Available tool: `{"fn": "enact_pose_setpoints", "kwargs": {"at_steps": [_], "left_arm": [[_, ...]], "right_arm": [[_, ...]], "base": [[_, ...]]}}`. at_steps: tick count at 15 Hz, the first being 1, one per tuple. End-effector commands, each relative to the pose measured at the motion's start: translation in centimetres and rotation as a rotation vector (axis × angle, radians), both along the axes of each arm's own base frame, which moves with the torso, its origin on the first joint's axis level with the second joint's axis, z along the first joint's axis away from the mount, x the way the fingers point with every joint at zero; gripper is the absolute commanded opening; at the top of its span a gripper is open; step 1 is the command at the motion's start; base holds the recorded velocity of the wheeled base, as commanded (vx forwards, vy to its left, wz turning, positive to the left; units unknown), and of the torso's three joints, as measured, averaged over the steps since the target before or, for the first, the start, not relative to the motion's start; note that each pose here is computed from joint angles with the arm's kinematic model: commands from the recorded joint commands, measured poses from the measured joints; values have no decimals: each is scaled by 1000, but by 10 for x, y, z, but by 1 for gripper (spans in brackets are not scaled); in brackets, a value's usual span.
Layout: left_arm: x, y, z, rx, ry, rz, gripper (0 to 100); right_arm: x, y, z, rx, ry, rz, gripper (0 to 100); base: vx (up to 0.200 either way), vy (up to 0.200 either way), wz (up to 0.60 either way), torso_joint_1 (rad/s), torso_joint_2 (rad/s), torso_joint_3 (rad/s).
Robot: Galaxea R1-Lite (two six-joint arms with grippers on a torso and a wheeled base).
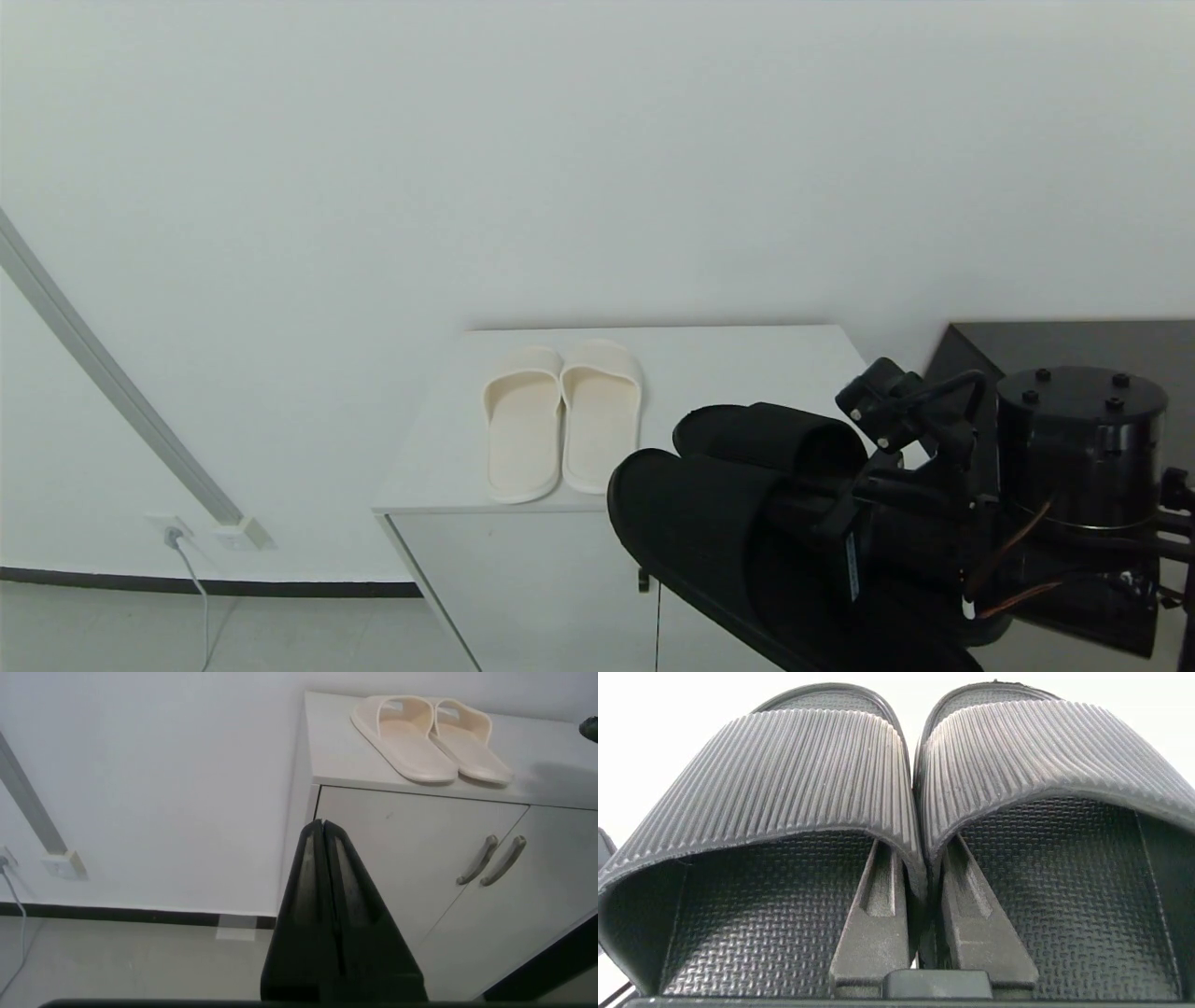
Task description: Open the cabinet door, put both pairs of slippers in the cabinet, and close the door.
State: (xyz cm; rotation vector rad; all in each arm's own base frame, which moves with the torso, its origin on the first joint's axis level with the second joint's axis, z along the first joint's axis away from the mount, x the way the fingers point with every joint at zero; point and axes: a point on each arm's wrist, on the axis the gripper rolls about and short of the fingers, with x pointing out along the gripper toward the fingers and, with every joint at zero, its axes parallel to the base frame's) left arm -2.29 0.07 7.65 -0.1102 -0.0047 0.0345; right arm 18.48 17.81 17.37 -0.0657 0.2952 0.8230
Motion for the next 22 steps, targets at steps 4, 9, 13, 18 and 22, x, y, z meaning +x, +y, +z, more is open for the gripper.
{"fn": "enact_pose_setpoints", "kwargs": {"at_steps": [4,9,13,18,22], "left_arm": [[0,0,0,0,1,1,0],[0,0,0,0,1,1,0],[0,0,0,0,1,1,0],[0,0,0,0,1,2,0],[0,0,0,0,1,1,0]], "right_arm": [[-1,1,-2,-5,5,6,0],[-3,0,-5,-22,4,17,0],[-3,0,-6,-31,-1,23,0],[-2,1,-9,-36,6,26,0],[-5,3,-11,-43,13,38,0]], "base": [[-150,0,0,5,2,2],[-120,0,0,-2,-1,1],[0,0,0,0,0,0],[0,0,0,0,0,0],[0,0,0,0,0,0]]}}
